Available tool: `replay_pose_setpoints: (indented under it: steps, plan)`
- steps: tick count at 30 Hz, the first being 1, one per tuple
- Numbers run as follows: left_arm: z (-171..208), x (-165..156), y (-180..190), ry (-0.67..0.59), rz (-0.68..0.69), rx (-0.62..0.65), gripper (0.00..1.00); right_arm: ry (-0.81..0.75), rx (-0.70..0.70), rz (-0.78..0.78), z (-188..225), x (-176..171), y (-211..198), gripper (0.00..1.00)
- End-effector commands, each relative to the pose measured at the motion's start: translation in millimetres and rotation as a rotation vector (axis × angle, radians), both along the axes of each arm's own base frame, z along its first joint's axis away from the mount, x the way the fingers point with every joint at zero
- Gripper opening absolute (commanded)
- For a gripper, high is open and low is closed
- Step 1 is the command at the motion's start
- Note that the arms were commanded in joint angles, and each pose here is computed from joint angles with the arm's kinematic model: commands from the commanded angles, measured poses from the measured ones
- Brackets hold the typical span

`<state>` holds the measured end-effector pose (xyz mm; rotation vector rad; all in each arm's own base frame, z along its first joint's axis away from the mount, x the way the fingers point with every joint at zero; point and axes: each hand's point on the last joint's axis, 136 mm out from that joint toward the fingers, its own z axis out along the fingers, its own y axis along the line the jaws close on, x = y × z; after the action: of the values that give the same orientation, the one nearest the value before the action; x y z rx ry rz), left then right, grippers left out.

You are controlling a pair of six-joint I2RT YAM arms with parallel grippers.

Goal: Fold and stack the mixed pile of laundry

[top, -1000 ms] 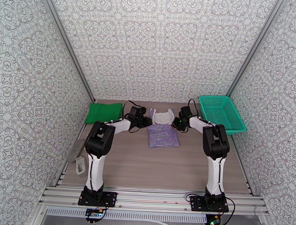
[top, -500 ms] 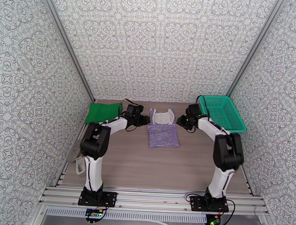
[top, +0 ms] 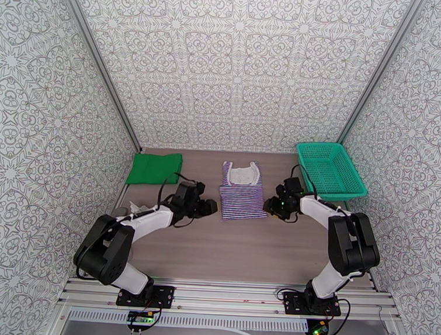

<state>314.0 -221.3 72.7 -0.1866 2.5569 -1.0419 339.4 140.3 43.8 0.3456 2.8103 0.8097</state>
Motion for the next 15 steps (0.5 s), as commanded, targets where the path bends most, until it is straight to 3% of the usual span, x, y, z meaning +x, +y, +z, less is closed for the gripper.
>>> replay_pose_setpoints:
  steps: [1, 10, 15]
  plan:
    - [10.5, 0.4, -10.3, -0.025, 0.035, -0.092, 0.54, -0.023, 0.122, -0.012, 4.2, 2.6, 10.0, 0.49]
    - [-6.1, -6.2, -21.0, 0.006, 0.038, -0.106, 0.54, 0.013, 0.199, -0.053, -7.8, 9.4, 18.9, 0.43]
    - [-12.8, -7.9, -21.8, 0.029, 0.054, -0.1, 0.54, 0.025, 0.193, -0.066, -10.1, 9.1, 17.6, 0.34]
